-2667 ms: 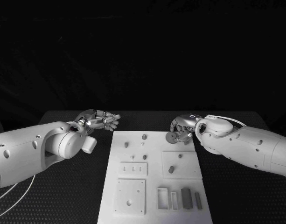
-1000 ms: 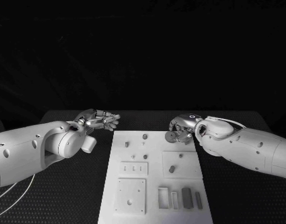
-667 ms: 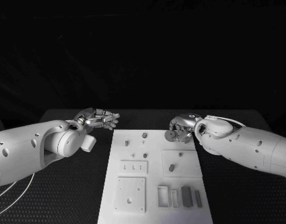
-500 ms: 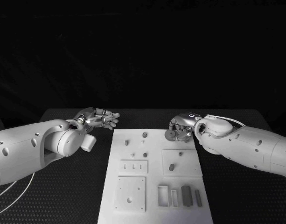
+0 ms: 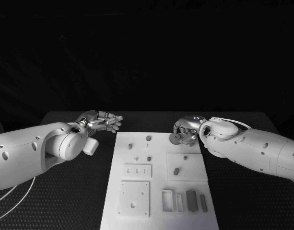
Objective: Assemble the parts on the task board
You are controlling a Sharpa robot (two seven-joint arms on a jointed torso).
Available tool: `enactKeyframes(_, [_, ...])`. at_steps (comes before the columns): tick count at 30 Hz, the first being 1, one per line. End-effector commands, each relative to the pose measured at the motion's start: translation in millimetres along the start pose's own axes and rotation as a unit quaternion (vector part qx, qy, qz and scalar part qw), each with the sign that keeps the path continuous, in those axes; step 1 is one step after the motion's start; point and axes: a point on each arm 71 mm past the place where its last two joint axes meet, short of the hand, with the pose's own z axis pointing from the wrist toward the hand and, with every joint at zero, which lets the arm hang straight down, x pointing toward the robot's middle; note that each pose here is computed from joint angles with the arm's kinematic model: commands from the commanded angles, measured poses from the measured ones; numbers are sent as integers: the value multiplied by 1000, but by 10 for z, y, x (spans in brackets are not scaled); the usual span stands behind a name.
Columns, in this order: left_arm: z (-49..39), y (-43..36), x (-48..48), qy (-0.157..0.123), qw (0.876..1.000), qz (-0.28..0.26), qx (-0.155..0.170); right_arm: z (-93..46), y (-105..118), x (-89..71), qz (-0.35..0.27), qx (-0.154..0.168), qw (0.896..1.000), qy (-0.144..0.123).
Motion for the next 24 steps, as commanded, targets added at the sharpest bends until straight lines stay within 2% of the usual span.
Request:
enactKeyframes(1, [2, -14, 26, 8, 1000, 3, 4, -11, 5, 139, -15, 3, 999, 39])
enactKeyframes(13, [-7, -13, 24, 9, 1000, 3, 3, -15, 51, 279, -39, 3, 999, 31])
enactKeyframes(24, [-11, -14, 24, 9, 1000, 3, 4, -23, 75, 313, -43, -1, 999, 28])
